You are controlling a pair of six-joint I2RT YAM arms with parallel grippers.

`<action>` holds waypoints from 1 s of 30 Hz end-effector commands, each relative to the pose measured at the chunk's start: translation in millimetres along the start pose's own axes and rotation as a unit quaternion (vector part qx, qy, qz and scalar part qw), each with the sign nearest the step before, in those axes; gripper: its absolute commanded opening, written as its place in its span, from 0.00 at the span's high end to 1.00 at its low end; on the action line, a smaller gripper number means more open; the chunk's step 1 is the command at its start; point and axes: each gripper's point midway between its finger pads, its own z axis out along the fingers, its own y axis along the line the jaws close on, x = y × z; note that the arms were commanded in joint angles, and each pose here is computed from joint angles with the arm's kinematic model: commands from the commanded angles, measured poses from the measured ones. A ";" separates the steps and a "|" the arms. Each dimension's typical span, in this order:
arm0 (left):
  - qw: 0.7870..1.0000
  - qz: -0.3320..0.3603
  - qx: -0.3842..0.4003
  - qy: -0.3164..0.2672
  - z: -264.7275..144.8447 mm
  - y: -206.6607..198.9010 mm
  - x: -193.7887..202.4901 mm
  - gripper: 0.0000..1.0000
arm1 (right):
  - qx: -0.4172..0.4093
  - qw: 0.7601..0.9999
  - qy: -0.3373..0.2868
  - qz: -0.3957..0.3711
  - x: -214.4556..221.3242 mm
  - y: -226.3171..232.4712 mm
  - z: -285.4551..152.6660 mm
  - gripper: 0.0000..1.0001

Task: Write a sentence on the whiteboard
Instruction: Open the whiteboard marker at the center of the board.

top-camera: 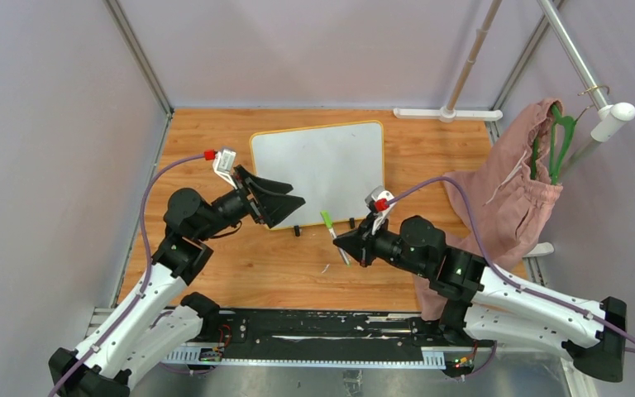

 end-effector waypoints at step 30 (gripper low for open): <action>0.991 0.014 0.132 0.002 -9.6 -68.8 -19.3 0.46 | -0.149 0.982 -0.115 0.008 -109.0 88.7 20.2 1.00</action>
